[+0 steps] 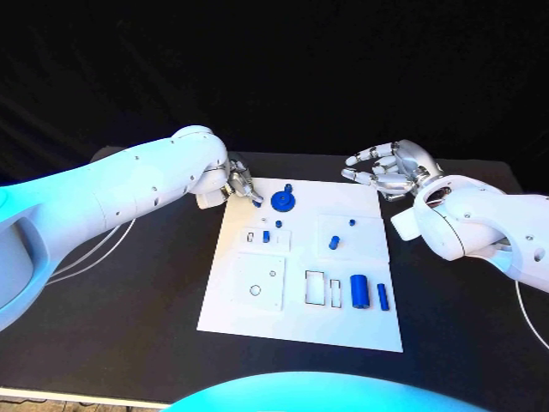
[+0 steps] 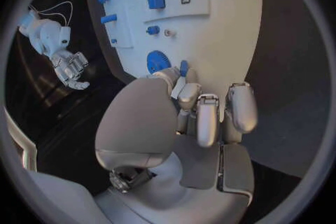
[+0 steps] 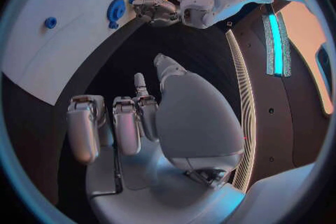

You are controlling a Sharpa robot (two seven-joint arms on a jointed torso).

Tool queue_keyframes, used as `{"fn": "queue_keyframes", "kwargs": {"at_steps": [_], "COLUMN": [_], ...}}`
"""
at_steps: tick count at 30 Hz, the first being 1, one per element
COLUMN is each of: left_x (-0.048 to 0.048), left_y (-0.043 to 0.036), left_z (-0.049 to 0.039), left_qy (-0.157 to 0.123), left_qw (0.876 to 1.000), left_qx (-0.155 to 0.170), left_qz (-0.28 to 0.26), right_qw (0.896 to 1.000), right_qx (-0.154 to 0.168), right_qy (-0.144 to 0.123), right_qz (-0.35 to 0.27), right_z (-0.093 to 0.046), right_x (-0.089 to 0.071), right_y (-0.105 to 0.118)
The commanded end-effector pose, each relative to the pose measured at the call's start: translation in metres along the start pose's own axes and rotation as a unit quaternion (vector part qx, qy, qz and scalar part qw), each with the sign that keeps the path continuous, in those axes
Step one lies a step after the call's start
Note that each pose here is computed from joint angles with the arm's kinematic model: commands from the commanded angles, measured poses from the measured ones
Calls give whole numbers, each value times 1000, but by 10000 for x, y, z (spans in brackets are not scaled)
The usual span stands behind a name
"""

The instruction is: Assemble the parts on the task board

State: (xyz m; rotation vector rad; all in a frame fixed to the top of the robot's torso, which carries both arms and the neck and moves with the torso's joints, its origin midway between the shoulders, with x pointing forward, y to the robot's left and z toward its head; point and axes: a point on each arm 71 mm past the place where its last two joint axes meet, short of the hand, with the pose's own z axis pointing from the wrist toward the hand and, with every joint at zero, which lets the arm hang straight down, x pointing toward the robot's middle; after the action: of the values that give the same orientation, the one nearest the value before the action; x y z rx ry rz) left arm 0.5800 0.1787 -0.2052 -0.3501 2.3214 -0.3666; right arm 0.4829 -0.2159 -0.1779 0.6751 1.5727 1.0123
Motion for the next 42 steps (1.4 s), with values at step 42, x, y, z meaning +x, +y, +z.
{"fn": "queue_keyframes", "kwargs": {"at_steps": [42], "left_x": [492], "left_y": [207], "left_z": [-602], "left_qy": [-29], "left_qw": [998], "left_qx": [49], "left_qz": [12], "right_qw": [1000], "right_qx": [-6], "right_qy": [1], "right_qz": [-10], "right_z": [0], "right_x": [-35], "right_y": [-44]}}
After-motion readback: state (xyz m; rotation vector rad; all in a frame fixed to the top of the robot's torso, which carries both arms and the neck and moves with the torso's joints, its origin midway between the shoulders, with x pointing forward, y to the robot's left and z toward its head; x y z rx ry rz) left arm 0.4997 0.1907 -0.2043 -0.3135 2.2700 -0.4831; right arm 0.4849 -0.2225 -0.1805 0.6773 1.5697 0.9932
